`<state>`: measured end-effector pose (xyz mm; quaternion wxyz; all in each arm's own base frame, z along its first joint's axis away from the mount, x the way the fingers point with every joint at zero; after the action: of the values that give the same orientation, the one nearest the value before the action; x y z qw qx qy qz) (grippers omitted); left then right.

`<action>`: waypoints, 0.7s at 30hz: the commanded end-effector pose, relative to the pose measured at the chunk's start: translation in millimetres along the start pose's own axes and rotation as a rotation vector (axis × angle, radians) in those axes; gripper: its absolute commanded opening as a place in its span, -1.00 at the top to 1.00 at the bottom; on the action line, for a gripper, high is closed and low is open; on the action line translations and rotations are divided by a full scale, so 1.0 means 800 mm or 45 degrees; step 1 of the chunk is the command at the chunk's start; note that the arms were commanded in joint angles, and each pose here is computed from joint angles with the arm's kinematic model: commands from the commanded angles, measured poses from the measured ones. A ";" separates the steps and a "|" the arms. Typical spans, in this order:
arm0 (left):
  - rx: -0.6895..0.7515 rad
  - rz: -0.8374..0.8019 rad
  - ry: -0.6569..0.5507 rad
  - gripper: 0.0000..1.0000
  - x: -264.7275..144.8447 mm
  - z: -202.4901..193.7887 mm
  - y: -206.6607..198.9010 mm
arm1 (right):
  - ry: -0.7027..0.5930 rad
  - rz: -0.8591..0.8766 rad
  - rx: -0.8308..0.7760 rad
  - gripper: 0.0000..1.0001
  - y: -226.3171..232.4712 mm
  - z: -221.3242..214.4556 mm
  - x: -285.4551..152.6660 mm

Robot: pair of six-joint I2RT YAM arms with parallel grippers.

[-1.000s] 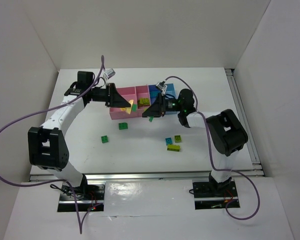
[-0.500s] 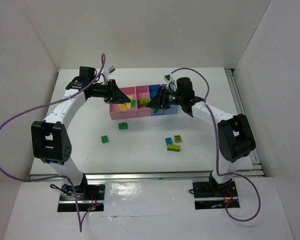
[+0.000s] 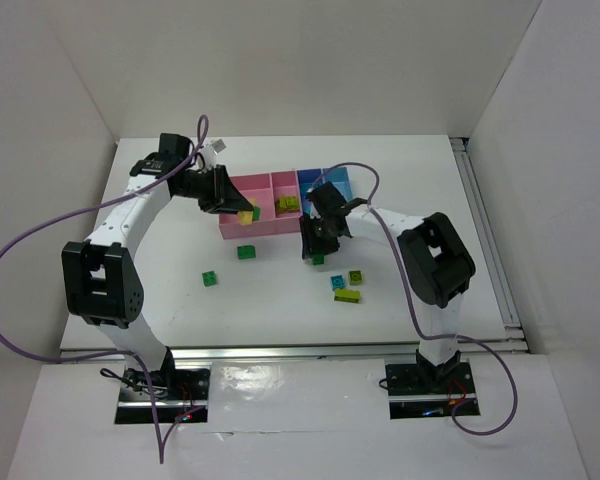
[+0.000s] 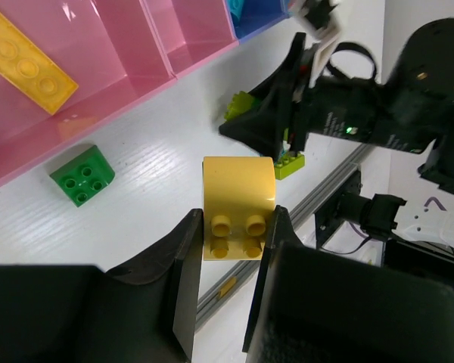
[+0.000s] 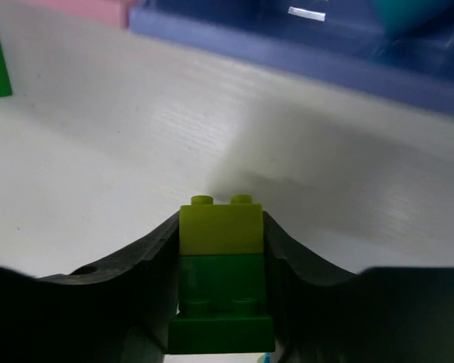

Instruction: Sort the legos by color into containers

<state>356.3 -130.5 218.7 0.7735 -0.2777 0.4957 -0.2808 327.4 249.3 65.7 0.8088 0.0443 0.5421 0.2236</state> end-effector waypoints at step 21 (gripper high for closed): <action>0.132 -0.276 0.102 1.00 -0.017 0.001 -0.041 | -0.443 0.261 -0.796 -0.18 0.135 0.049 -0.159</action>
<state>347.9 -140.4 236.0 0.7331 -0.2872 0.4930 -0.3701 294.0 287.5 203.1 0.8419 -0.0666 0.3387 0.4147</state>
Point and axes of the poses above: each gripper's point midway between its finger pads, its own x axis out along the fingers, its own y axis along the line the jaws close on, z = x × y, the point moved 4 cm from there along -x, back along the fingers, and after that the axes turned 3 degrees about -x, right-handed, at the moved point
